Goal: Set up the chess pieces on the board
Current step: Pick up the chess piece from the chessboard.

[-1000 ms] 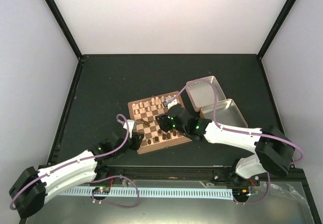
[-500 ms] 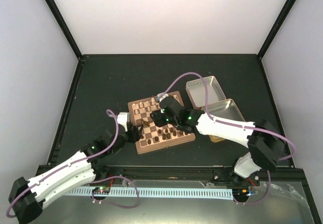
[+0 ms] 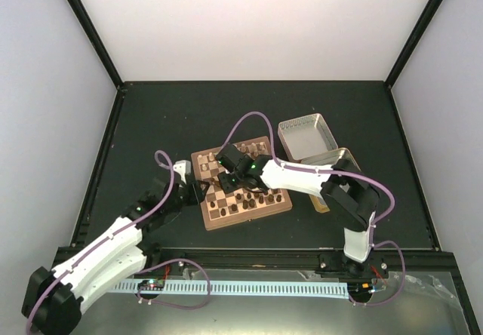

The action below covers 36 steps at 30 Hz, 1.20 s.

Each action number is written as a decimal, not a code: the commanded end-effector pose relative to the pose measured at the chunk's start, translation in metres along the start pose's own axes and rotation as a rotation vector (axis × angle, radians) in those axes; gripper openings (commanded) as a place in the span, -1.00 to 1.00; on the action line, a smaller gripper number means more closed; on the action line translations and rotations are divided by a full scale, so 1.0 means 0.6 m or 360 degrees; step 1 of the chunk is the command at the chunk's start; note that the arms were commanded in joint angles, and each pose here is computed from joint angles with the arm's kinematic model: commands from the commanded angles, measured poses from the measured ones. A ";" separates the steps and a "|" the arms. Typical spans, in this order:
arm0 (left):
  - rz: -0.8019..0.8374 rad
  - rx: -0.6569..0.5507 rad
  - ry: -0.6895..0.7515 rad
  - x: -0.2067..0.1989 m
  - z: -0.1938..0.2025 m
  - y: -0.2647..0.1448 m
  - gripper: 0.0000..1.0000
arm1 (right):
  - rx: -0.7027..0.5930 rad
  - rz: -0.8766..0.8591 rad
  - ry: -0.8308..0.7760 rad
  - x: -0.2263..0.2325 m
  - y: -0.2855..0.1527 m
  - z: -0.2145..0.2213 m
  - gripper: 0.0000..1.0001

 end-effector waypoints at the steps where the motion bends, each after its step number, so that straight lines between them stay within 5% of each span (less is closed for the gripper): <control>1: 0.0204 0.0154 0.0000 -0.040 -0.003 0.008 -0.20 | 0.0059 0.0093 0.0124 -0.012 0.011 0.004 -0.38; 19: -0.0028 0.0210 -0.0068 -0.027 -0.024 0.073 -0.49 | -0.0027 0.0158 0.0230 -0.025 0.037 -0.007 -0.50; 36: -0.0062 0.0312 -0.0144 -0.020 -0.019 0.114 -0.47 | 0.0018 0.0204 0.0183 -0.036 0.048 0.014 -0.69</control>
Point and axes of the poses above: each gripper's point midway between its finger pads, its own y axis out along the fingers, its own x axis along the line the jaws close on, z = x × y, the point moved 5 cm from there along -y, back along the fingers, and after that the axes turned 5 degrees about -y, right-handed, at the moved point
